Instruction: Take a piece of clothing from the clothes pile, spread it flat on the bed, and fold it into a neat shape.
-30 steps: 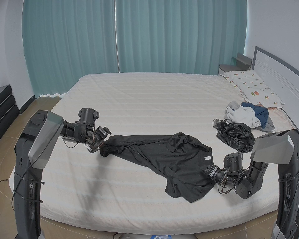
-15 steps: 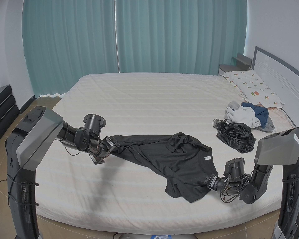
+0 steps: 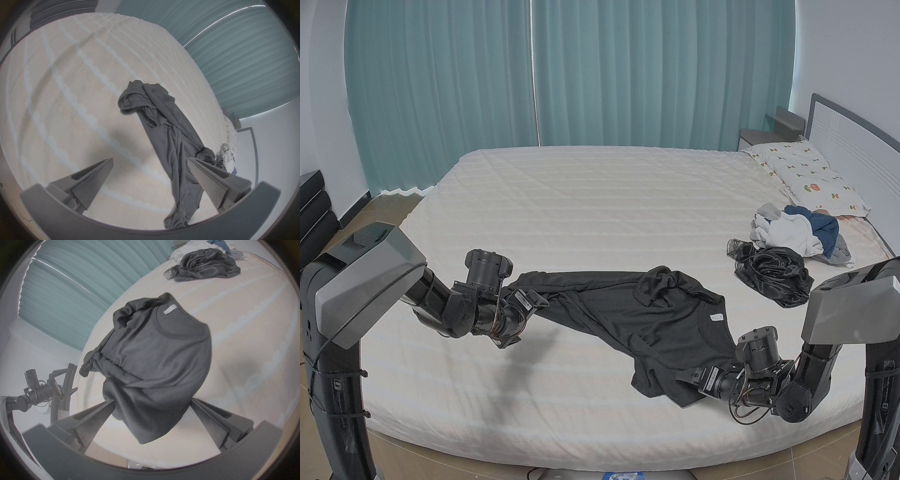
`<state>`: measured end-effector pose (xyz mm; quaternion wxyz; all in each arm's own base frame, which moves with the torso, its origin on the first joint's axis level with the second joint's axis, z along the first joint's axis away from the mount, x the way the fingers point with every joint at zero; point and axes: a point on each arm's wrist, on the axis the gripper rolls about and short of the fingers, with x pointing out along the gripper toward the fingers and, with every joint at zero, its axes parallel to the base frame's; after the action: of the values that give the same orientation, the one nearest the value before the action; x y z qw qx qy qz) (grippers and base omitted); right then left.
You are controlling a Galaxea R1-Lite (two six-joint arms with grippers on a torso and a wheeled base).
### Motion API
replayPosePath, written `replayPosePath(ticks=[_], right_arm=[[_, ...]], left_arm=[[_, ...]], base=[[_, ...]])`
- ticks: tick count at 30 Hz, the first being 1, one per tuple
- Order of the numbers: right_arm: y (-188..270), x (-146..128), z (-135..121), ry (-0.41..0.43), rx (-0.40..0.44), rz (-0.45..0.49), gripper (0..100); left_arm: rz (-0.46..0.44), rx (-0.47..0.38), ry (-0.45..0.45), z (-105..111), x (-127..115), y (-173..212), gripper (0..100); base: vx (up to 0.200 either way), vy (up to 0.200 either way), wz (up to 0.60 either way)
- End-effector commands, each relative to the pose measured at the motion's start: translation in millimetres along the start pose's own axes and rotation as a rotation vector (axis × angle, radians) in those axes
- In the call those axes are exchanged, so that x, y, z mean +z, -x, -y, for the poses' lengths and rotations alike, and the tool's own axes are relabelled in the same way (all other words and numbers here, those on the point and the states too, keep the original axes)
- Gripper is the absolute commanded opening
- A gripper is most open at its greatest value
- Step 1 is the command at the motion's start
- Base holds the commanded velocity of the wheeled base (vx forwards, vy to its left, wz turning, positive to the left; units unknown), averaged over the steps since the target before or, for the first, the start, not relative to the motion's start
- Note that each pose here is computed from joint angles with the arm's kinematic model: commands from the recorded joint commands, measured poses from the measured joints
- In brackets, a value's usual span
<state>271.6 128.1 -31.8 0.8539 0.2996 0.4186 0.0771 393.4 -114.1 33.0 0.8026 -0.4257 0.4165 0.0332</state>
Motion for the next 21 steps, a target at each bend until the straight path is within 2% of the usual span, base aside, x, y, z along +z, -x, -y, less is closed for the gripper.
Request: replayPosePath(ticks=[1,9,10,14,18,21], right_arm=[[-3.6,-11.0,-8.6,0.0,0.02,-0.032,100],[-13.3,-10.5,-15.1,0.0,0.037,-0.032,100],[-15.2,-9.7,-15.9,-0.002,0.04,-0.029,0],[-16.8,-6.7,-17.6,-0.005,0.044,-0.014,0],[3.4,-9.1,-13.7,0.006,0.012,-0.009,0],[37.7,-0.8,-7.5,0.089,-0.036,-0.023,0]], left_arm=[[-0.01,-0.021,0.042,-6.5,-11.4,14.0,100],[-0.002,-0.024,0.055,-9.5,-9.8,14.8,100],[-0.001,-0.024,0.057,-9.7,-9.3,14.9,100],[0.001,-0.021,0.058,-10.4,-8.9,14.5,100],[-0.003,-0.012,0.06,-13.7,-10.0,14.1,100],[-0.008,-0.005,0.058,-15.5,-11.7,13.6,100]], base=[[0.0,0.0,0.0],[0.0,0.0,0.0],[0.0,0.0,0.0],[0.0,0.0,0.0],[0.0,0.0,0.0],[0.0,0.0,0.0]])
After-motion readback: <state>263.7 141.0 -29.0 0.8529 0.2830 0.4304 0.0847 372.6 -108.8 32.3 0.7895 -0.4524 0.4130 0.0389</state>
